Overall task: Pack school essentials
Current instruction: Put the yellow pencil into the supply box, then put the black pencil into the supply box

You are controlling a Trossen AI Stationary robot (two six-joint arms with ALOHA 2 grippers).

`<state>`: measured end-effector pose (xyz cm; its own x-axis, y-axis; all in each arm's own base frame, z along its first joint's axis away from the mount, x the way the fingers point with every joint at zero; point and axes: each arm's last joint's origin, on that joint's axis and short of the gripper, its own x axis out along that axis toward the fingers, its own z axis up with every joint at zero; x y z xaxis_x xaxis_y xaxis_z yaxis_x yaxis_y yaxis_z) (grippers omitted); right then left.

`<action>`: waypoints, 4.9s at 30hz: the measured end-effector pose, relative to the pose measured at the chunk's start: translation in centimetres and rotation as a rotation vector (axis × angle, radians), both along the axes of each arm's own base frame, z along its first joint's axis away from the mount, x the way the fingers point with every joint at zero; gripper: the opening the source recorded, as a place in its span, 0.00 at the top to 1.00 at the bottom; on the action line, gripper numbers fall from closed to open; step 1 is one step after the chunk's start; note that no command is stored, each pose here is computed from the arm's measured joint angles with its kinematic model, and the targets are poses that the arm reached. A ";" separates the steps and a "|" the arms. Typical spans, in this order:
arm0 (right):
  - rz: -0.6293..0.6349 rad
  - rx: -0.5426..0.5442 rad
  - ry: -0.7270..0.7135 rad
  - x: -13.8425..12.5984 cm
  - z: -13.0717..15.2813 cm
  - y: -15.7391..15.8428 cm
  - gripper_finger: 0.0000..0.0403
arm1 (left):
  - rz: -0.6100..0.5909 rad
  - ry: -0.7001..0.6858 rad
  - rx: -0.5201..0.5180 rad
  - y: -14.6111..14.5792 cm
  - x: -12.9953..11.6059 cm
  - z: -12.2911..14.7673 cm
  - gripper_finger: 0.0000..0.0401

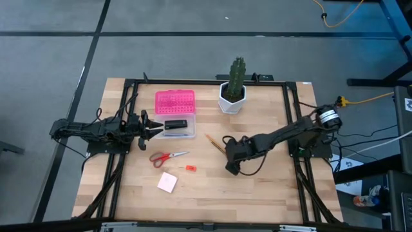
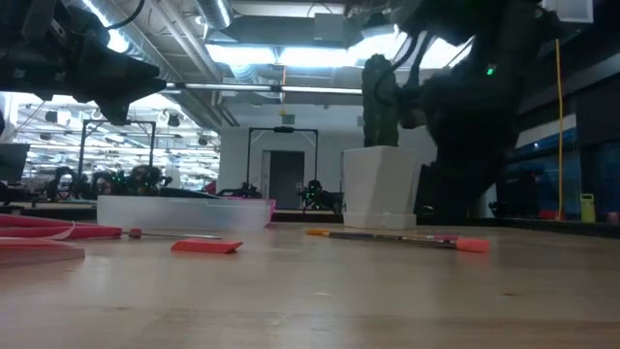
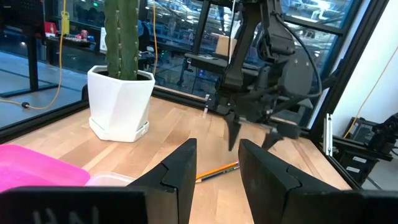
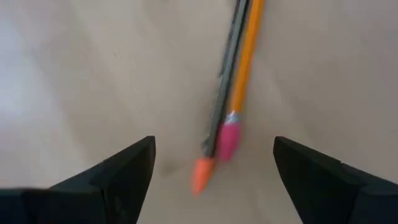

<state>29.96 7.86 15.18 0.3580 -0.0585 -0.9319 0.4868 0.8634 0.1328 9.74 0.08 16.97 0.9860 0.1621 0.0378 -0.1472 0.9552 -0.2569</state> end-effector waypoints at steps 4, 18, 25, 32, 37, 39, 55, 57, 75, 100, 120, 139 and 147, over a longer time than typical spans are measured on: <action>0.033 -0.023 0.016 1.4 -0.8 -0.2 0.19 | 0.000 0.000 0.000 0.0 0.0 0.0 0.72; -0.051 0.063 0.113 2.0 -2.8 -0.8 0.24 | 0.000 0.000 0.000 0.0 0.0 0.0 0.72; -0.096 0.058 0.136 1.7 -2.9 -0.9 0.43 | 0.000 0.000 0.000 0.0 0.0 0.0 0.72; -0.108 0.047 0.141 1.6 -3.0 -0.9 0.54 | 0.000 0.000 0.000 0.0 0.0 0.0 0.72; -0.118 0.048 0.144 1.5 -3.0 -0.9 0.56 | 0.000 0.000 0.000 0.0 0.0 0.0 0.72; -0.147 0.054 0.147 1.5 -3.0 -0.9 0.56 | 0.000 0.000 0.000 0.0 0.0 0.0 0.72; -0.321 0.086 0.128 1.5 -3.0 -1.0 0.88 | 0.000 0.000 0.000 0.0 0.0 0.0 0.72; -0.325 0.095 0.125 1.6 -3.0 -1.1 0.89 | 0.000 0.000 0.000 0.0 0.0 0.0 0.72; -0.345 0.094 0.123 3.4 -0.4 -0.7 0.95 | 0.000 0.001 0.000 0.0 0.0 0.0 0.72; -0.314 0.146 -0.121 8.4 6.3 -4.7 0.95 | -0.001 0.000 0.000 0.0 0.0 0.0 0.72; 0.004 0.052 -0.294 20.3 5.3 -12.5 0.95 | 0.000 0.000 0.000 0.0 0.0 0.0 0.72; 0.186 -0.032 -0.185 20.7 2.9 -12.5 0.83 | 0.000 0.000 0.000 0.0 0.0 0.0 0.72; 0.054 0.041 -0.133 20.2 5.2 -12.5 0.78 | -0.001 0.000 0.000 0.0 0.0 0.0 0.72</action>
